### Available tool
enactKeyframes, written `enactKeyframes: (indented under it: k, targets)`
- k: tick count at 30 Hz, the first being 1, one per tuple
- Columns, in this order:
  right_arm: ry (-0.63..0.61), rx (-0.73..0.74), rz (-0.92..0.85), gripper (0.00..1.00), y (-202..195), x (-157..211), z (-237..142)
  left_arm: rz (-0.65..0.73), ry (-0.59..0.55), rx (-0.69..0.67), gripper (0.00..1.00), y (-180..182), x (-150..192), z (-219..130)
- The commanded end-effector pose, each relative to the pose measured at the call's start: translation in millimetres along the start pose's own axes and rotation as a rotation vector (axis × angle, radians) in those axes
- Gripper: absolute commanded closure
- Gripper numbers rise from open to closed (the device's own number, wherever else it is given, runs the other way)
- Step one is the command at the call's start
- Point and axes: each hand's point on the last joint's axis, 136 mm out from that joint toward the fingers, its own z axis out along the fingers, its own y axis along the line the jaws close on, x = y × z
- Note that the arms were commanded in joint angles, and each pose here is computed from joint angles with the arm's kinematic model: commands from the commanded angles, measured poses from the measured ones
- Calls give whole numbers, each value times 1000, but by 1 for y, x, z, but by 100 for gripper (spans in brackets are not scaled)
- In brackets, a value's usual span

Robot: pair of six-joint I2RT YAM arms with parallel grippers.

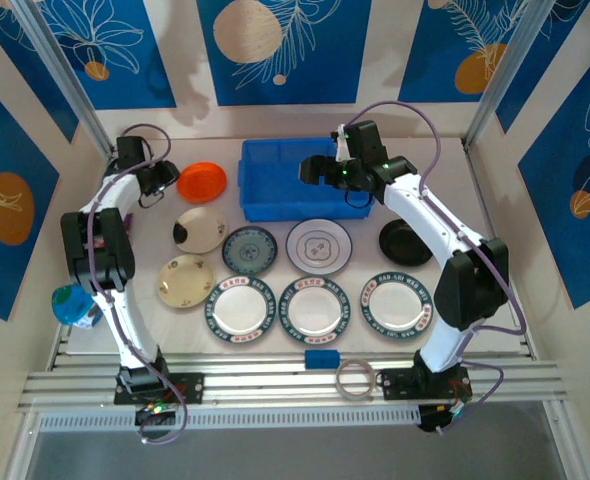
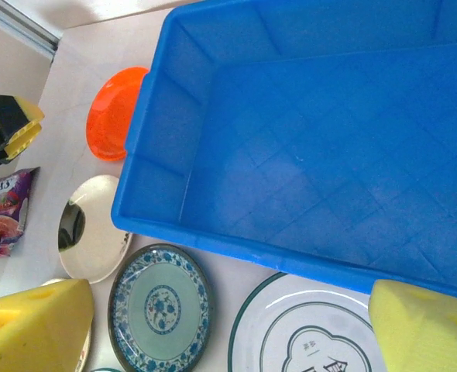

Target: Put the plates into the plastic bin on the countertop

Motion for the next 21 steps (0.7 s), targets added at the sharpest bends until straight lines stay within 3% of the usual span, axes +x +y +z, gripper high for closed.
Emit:
enactKeyframes:
  k: [1, 8, 21]
  targets:
    - [12, -17, 20, 8, 4, -4, 1, -14, -4, 18, 62, 7, 0, 8]
    - [22, -5, 24, 8, 3, -4, 5, -41, 19, 18, 68, 15, 9, 23]
    - [38, 13, 31, 8, 1, -3, 10, -75, 63, -13, 65, 32, 28, 42]
